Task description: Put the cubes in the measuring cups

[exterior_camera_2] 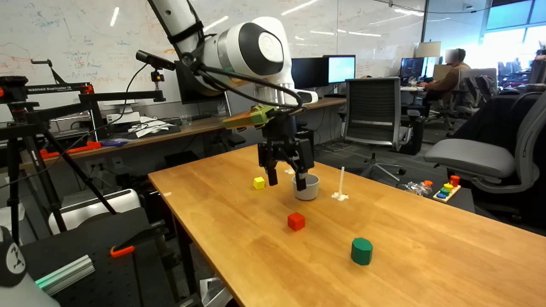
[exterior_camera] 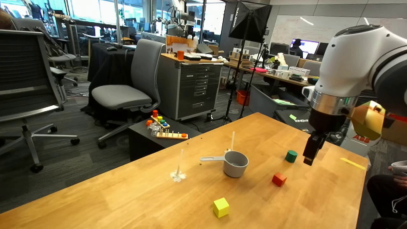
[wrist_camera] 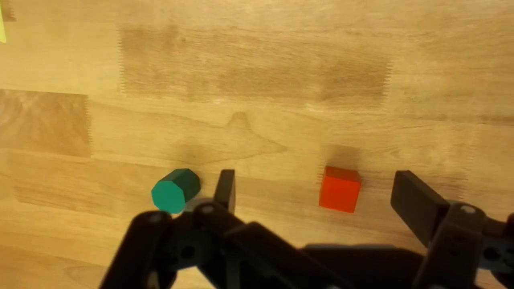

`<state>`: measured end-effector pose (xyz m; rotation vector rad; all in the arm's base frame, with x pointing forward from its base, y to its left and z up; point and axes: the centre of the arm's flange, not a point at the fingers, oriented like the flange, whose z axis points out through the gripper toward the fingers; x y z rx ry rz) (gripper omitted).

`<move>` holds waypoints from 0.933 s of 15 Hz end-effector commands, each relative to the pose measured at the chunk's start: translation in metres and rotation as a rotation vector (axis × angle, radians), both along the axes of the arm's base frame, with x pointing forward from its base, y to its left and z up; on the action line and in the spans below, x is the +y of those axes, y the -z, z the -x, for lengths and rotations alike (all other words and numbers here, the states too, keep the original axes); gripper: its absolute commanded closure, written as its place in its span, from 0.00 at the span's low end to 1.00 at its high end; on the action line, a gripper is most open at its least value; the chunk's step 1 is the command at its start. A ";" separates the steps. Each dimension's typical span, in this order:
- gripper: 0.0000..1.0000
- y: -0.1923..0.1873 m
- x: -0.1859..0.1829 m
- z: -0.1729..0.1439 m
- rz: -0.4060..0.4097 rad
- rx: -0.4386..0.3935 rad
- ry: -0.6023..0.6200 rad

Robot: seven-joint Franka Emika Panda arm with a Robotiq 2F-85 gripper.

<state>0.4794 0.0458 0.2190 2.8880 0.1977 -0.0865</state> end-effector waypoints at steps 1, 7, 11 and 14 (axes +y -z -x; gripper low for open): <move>0.00 0.023 0.021 -0.031 0.036 -0.024 -0.015; 0.00 0.051 0.032 -0.072 0.080 -0.035 -0.006; 0.00 0.077 0.040 -0.075 0.092 -0.015 -0.002; 0.00 0.090 0.046 -0.070 0.095 0.002 0.003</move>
